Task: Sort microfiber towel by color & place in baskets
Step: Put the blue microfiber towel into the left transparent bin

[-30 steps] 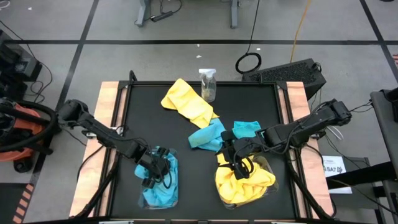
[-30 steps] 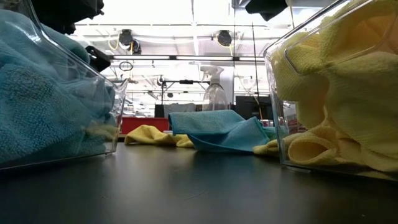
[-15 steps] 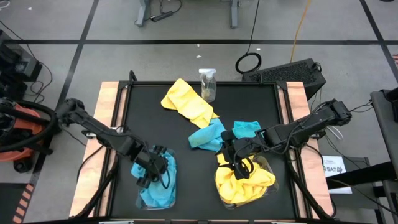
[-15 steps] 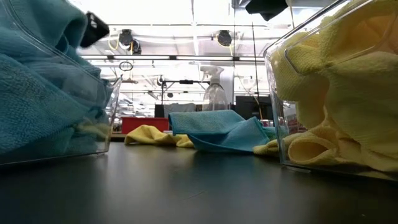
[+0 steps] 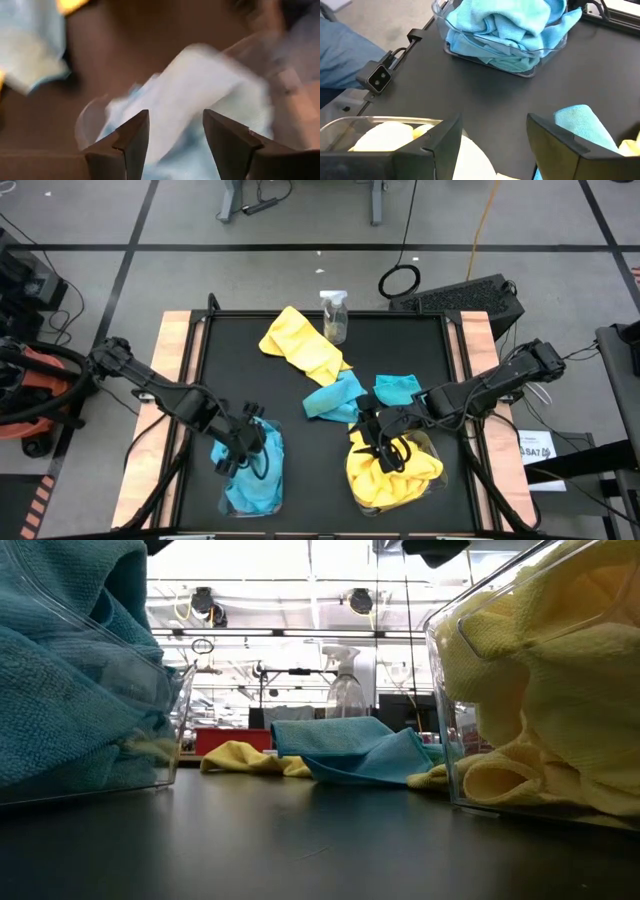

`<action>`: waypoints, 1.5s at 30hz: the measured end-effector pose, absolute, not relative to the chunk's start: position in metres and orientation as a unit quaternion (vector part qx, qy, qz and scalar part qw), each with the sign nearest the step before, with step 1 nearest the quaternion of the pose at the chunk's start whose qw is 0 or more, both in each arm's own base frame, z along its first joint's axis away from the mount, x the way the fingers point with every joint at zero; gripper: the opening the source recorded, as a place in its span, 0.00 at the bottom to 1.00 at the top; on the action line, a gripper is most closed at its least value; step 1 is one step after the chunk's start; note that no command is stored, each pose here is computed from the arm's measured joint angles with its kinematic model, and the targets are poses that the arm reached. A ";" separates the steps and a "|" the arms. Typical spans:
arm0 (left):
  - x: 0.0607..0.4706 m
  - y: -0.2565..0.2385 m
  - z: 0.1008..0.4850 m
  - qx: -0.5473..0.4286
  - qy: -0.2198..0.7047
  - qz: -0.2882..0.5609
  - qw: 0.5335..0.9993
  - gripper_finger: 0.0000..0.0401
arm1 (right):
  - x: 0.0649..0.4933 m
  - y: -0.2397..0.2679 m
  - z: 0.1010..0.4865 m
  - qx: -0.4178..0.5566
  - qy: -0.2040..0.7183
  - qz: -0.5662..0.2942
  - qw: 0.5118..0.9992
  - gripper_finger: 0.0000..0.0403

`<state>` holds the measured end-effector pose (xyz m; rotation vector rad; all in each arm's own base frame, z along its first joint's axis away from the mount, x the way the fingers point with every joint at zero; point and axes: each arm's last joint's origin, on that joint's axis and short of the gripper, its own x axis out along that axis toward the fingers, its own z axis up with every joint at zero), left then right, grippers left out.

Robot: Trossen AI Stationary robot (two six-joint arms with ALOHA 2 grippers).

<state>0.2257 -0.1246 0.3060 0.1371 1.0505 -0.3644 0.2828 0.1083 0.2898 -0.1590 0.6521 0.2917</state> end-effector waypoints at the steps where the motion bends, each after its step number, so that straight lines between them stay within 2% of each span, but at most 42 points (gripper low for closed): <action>1: 0.227 -0.128 0.309 0.056 0.484 -0.190 0.852 0.48 | 0.283 0.109 0.290 -0.078 0.319 0.144 0.934 0.53; 6: 0.233 -0.149 0.316 0.034 0.419 -0.262 0.868 0.48 | 0.283 0.109 0.290 -0.078 0.318 0.143 0.934 0.53; 10: 0.239 -0.164 0.306 0.039 0.425 -0.278 0.861 0.48 | 0.283 0.109 0.290 -0.079 0.318 0.143 0.934 0.53; 17: 0.259 -0.186 0.259 0.062 0.494 -0.267 0.825 0.48 | 0.283 0.109 0.290 -0.080 0.318 0.144 0.934 0.53; 23: 0.261 -0.184 0.220 0.094 0.595 -0.205 0.772 0.48 | 0.280 0.115 0.290 -0.082 0.318 0.153 0.932 0.53; 32: 0.257 -0.179 0.181 0.075 0.587 -0.197 0.782 0.48 | 0.277 0.123 0.290 -0.082 0.317 0.163 0.931 0.53; 38: 0.258 -0.177 0.182 0.058 0.578 -0.203 0.788 0.48 | 0.277 0.123 0.290 -0.079 0.317 0.161 0.931 0.53; 45: 0.253 -0.174 0.220 0.038 0.528 -0.222 0.819 0.48 | 0.277 0.123 0.290 -0.080 0.317 0.159 0.932 0.53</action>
